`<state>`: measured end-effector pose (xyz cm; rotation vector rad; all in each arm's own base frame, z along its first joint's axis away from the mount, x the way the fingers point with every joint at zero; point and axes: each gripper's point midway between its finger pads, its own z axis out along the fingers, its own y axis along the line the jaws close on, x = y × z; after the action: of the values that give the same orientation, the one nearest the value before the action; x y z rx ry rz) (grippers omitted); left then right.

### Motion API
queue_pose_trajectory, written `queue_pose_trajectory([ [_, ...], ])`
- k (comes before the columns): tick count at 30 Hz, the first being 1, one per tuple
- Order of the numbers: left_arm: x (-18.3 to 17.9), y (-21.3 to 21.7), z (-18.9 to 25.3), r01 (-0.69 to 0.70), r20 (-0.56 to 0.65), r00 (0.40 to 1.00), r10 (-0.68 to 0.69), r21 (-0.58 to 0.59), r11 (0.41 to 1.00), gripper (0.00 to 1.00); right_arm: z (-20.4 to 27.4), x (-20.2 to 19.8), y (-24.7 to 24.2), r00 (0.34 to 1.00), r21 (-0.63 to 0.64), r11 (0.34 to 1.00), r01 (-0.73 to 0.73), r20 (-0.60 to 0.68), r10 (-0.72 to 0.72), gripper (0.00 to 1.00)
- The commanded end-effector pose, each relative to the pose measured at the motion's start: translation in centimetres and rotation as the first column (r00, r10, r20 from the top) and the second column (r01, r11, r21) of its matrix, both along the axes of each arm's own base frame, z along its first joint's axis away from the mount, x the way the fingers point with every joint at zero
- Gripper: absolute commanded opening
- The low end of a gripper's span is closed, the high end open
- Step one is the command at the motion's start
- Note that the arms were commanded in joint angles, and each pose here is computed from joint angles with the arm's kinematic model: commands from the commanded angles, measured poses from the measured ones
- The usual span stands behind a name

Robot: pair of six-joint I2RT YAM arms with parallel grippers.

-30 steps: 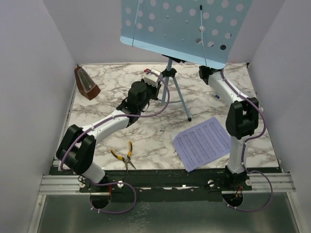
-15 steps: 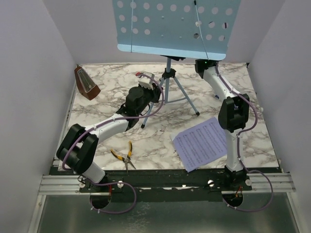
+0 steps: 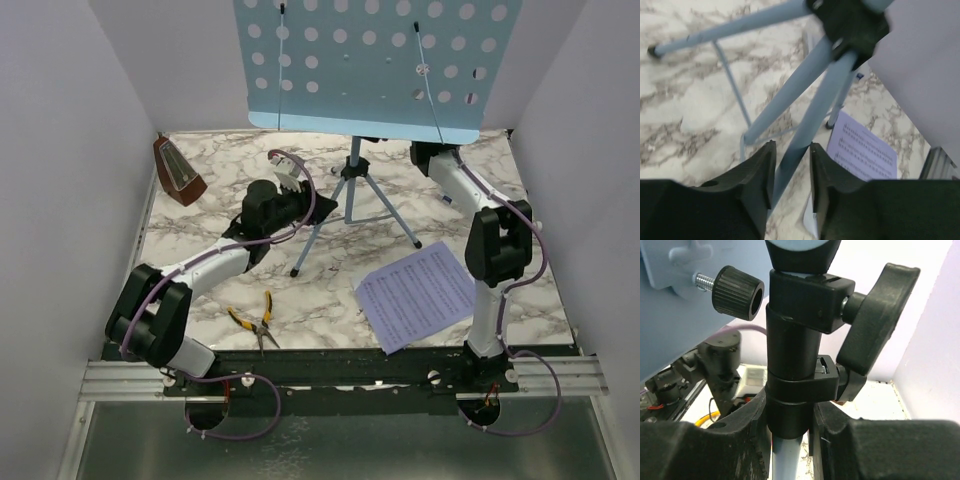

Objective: Set up the instrument practice props

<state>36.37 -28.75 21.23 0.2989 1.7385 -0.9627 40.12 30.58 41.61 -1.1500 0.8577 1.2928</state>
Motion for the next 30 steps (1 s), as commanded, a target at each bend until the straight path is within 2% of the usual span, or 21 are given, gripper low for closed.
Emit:
queue_pose_trajectory([
  [1, -3.6, 2.0, -6.0, 0.098, -0.426, 0.899, -0.102, -0.032, 0.995, 0.43, 6.2, -0.6, -4.2, 0.967, 0.181, 0.976, 0.124, 0.197, -0.160, 0.01],
  [5, -3.2, 0.5, -2.1, 0.175, -0.359, 0.910, -0.208, -0.123, 0.977, 0.60, 5.5, 0.0, -4.1, 0.970, 0.179, 0.975, 0.133, 0.177, -0.165, 0.01],
  [8, -2.5, -0.3, -0.5, 0.203, -0.325, 0.914, -0.244, -0.156, 0.967, 0.68, 5.1, 0.5, -4.0, 0.972, 0.172, 0.975, 0.142, 0.164, -0.170, 0.01],
  [11, -1.5, -0.8, 1.1, 0.212, -0.288, 0.923, -0.256, -0.175, 0.962, 0.84, 5.0, 1.2, -3.8, 0.971, 0.175, 0.972, 0.159, 0.150, -0.186, 0.01],
  [12, -1.0, -0.9, 1.6, 0.197, -0.278, 0.930, -0.241, -0.179, 0.964, 0.86, 4.9, 1.4, -3.6, 0.970, 0.180, 0.969, 0.166, 0.146, -0.194, 0.01],
  [15, 1.1, -0.5, 2.4, 0.100, -0.259, 0.955, -0.148, -0.188, 0.977, 0.86, 4.8, 1.8, -3.1, 0.970, 0.189, 0.966, 0.176, 0.133, -0.203, 0.01],
  [19, 2.8, 0.7, 3.0, -0.051, -0.258, 0.966, -0.002, -0.198, 0.979, 0.73, 5.5, 4.2, -2.2, 0.932, 0.242, 0.916, 0.319, 0.093, -0.349, 0.01],
  [23, 1.6, 0.1, 3.3, -0.050, -0.229, 0.973, 0.002, -0.206, 0.977, 0.69, 7.0, 6.1, -1.9, 0.875, 0.281, 0.855, 0.437, 0.090, -0.476, 0.01],
  [26, 0.9, -0.9, 2.6, -0.038, -0.262, 0.965, -0.022, -0.223, 0.974, 0.64, 8.2, 7.4, -2.4, 0.828, 0.311, 0.797, 0.517, 0.053, -0.558, 0.01],
  [27, 0.7, -1.2, 2.5, -0.033, -0.266, 0.964, -0.030, -0.229, 0.973, 0.64, 8.5, 7.8, -2.4, 0.799, 0.327, 0.762, 0.558, 0.037, -0.601, 0.01],
  [30, 0.6, -1.9, 2.1, -0.033, -0.268, 0.963, -0.031, -0.231, 0.972, 0.75, 9.1, 7.8, -1.4, 0.694, 0.368, 0.648, 0.667, 0.010, -0.720, 0.00],
])
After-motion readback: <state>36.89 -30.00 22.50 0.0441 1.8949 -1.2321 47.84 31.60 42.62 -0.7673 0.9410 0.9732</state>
